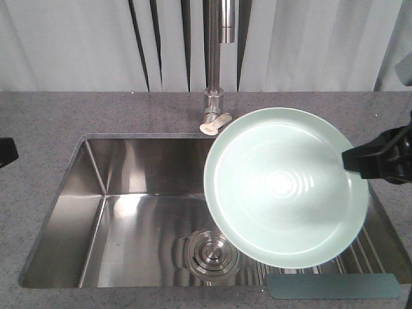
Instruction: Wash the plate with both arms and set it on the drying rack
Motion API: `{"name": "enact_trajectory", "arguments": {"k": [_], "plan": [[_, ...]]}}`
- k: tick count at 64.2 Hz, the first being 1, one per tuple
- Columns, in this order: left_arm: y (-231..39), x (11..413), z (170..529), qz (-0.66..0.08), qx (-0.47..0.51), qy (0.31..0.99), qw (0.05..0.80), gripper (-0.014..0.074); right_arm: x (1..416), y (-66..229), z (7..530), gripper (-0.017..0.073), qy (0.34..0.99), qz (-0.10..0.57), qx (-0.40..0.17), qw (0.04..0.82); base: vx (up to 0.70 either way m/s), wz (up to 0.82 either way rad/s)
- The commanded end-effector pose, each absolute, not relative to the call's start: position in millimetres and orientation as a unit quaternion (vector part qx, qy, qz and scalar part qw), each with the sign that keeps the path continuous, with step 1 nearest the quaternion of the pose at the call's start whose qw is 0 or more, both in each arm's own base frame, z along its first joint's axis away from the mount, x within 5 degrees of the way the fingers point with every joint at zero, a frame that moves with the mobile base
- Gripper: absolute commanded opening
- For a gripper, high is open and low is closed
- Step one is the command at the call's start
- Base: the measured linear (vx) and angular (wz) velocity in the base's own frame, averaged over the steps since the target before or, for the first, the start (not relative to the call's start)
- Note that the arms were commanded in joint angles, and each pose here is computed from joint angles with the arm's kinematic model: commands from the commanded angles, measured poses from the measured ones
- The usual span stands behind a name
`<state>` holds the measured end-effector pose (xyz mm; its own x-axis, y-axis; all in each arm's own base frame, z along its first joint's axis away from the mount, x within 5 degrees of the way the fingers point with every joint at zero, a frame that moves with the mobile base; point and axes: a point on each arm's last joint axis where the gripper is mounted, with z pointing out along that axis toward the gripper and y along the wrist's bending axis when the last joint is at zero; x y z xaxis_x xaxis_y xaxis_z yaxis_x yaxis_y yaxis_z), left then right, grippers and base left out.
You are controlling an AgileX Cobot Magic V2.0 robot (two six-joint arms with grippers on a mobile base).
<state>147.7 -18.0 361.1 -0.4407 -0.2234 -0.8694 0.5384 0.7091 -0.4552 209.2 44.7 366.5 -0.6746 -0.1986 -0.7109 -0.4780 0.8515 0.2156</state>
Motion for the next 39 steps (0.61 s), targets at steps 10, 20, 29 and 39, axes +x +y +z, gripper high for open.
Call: {"name": "enact_trajectory", "arguments": {"k": [10, 20, 29, 39], "plan": [[-28, 136, 368, -0.407, 0.156, 0.756, 0.488, -0.0007, 247, 55, 363, -0.0005, 0.866, 0.270, -0.185, 0.377, 0.00, 0.00], [-28, 136, 368, -0.407, 0.156, 0.756, 0.488, -0.0007, 259, 80, 351, -0.0005, 0.862, 0.265, -0.210, 0.377, 0.00, 0.00], [-28, 136, 368, -0.408, 0.156, 0.756, 0.488, -0.0007, 273, 99, 345, -0.0005, 0.866, 0.250, -0.201, 0.384, 0.00, 0.00], [-28, 136, 368, -0.407, 0.156, 0.756, 0.488, -0.0007, 291, 122, 347, -0.0005, 0.868, 0.237, -0.225, 0.373, 0.00, 0.00]]}}
